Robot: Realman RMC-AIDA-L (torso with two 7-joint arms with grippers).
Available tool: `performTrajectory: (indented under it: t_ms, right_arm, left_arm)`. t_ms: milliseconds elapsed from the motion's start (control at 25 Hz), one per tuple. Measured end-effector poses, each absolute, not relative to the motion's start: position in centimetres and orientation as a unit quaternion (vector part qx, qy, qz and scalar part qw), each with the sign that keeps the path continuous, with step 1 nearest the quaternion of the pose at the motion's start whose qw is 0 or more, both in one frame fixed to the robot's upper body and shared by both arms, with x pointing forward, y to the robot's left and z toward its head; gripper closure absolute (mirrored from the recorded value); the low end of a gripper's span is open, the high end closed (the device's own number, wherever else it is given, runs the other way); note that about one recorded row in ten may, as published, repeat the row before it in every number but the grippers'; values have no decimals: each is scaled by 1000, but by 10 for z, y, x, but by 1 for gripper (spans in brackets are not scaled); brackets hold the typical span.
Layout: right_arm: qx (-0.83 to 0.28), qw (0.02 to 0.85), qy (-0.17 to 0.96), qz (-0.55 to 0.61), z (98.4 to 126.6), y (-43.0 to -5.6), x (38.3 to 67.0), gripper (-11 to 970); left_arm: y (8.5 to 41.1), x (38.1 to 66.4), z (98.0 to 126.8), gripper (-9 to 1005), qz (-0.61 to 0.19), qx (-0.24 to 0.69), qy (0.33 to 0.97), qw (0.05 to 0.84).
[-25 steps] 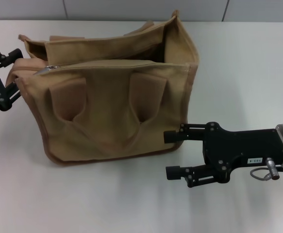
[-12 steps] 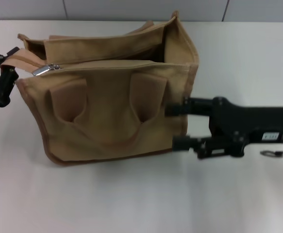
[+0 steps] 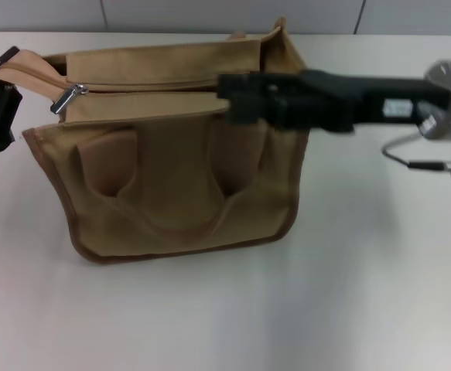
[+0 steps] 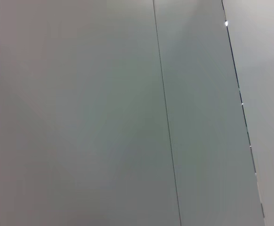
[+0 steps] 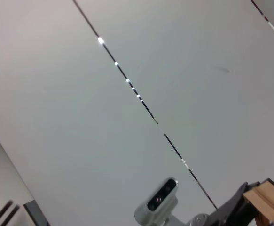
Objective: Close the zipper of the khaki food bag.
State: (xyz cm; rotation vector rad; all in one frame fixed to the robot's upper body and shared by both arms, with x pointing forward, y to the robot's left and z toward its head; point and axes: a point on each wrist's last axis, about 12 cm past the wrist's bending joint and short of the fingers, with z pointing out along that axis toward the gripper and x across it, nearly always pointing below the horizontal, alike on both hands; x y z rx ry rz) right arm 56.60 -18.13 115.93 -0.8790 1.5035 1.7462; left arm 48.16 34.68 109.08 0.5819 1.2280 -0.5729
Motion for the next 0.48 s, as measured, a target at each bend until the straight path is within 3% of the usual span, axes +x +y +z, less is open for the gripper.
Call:
performTrajectory:
  t_ms: [280, 480]
  right_arm:
    - [-294, 275, 638, 657, 1183, -141, 601, 142]
    - [-298, 228, 674, 636, 1189, -116, 608, 143]
  left_arm:
    - [344, 481, 1092, 975, -265, 261, 551, 747]
    - [344, 483, 1093, 975, -261, 254, 549, 753]
